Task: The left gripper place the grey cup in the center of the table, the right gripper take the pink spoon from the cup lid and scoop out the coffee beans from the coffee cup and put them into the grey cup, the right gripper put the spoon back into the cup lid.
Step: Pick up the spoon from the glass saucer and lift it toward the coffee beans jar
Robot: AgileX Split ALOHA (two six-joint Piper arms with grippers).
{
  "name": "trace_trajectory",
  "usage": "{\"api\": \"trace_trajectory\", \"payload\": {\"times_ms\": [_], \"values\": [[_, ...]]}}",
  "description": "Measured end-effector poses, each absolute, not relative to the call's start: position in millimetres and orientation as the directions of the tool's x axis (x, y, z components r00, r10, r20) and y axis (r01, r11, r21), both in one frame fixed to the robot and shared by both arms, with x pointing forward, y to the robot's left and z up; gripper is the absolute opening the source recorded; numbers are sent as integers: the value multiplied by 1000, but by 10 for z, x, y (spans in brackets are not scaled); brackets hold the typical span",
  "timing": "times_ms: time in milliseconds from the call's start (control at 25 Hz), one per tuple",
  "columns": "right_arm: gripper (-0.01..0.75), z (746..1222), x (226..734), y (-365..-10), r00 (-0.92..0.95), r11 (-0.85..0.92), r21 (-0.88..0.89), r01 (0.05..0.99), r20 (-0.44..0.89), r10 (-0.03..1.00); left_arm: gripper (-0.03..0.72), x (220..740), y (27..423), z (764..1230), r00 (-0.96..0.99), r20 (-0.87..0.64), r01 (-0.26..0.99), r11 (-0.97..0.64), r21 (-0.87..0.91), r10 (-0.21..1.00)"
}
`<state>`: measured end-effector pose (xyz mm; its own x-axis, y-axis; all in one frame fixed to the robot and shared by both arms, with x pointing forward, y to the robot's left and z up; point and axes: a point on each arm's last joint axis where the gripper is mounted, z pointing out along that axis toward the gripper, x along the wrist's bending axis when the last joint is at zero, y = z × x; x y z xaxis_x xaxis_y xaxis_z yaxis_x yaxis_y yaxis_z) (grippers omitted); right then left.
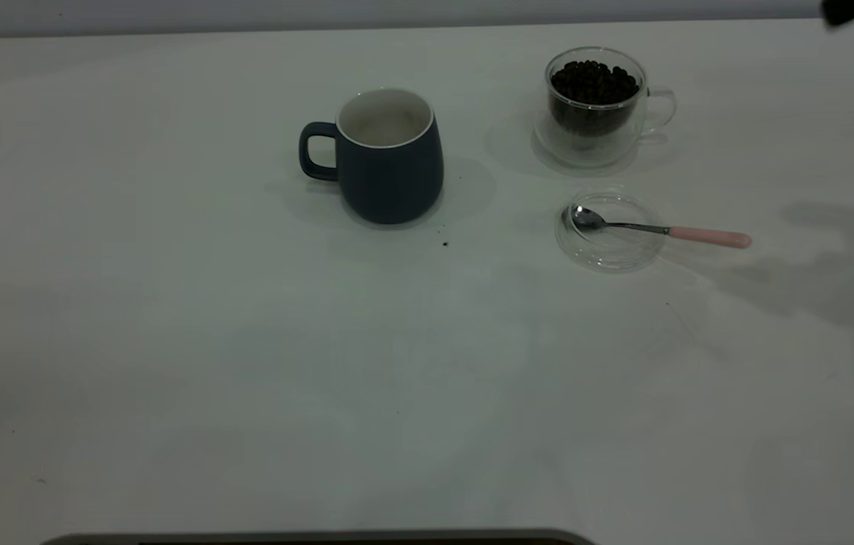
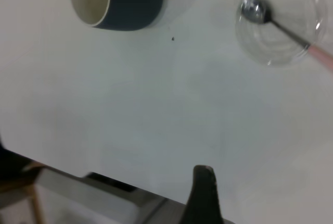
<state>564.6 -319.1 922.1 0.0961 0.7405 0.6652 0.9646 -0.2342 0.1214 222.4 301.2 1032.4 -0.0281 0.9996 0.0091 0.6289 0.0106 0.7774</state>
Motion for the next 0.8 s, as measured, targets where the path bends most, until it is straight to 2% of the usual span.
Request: {"api": "trace_trajectory", "payload": {"times_ms": [480,800], "values": [[699,8200,5484,-3147,278,-438,7,899,765,581,565,2224,3012,10324,-27,10,629,9,777,1000],[694,7679,5391,-3119,330,-491,-29,871,775,539,565,2224,3012,10324,-27,10,629,9,777,1000]]}}
